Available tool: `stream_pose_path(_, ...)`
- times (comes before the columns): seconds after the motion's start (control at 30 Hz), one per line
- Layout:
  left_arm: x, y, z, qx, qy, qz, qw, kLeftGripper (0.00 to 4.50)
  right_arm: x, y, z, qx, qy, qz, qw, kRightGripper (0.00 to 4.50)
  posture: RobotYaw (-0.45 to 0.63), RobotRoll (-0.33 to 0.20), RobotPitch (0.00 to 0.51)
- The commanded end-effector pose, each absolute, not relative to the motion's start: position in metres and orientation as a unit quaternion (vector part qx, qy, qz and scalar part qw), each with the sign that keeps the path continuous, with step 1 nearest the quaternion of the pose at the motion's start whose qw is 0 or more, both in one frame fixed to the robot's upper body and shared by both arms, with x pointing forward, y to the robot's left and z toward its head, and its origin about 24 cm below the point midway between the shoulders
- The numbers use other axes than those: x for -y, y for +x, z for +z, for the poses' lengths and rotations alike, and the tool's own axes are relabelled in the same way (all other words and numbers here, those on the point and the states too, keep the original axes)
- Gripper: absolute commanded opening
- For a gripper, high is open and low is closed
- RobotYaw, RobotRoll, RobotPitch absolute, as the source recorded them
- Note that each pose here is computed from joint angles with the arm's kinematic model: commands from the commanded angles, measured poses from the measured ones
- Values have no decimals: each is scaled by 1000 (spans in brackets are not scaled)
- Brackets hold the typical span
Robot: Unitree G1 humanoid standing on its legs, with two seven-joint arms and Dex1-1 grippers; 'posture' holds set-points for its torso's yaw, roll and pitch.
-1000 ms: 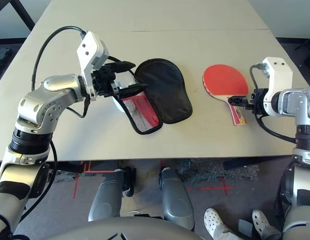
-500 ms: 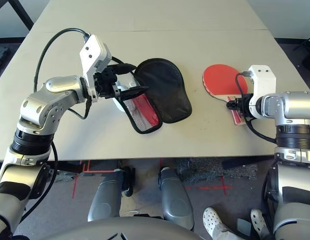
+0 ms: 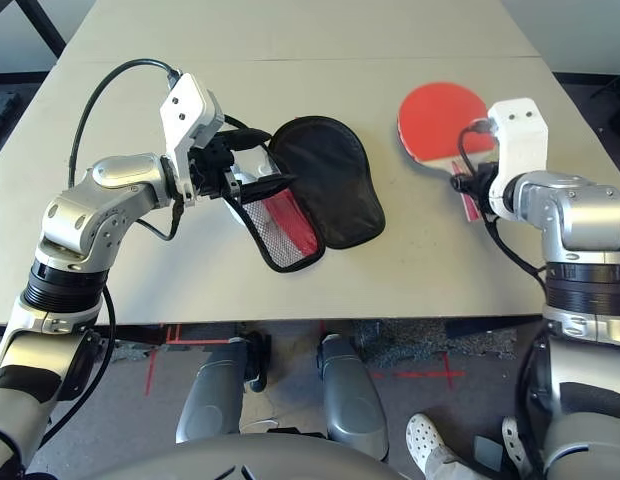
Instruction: Store the ping-pong paddle in its case and zip it.
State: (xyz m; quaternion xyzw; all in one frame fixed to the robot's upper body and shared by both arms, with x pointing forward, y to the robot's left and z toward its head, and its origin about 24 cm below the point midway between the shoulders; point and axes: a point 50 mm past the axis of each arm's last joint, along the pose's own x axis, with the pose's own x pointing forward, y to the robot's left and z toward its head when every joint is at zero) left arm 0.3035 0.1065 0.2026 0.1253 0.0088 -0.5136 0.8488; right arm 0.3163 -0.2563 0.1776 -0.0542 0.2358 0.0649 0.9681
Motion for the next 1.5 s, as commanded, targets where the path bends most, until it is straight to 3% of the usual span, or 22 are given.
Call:
stream_pose_path(0.03,-105,301,198,-14,132,-519,844,4500,230,315,185,-218,-25,94,971,1070,-27,0,208)
stream_pose_path(0.2,-106,300,199,-15,130,-515,847,4500,184,308,175,-226,-3,135,965,1070,-13,0,213)
stream_pose_path(0.43,-107,298,198,-17,129,-510,850,4500,159,310,164,-254,4,151,955,1070,8,0,217)
stream_pose_path(1.1,-108,296,195,-15,126,-498,858,4500,140,313,150,-316,-35,218,923,1070,45,0,217)
stream_pose_path(1.5,-107,296,193,-16,127,-499,857,4500,139,313,146,-326,-26,201,923,1070,39,0,210)
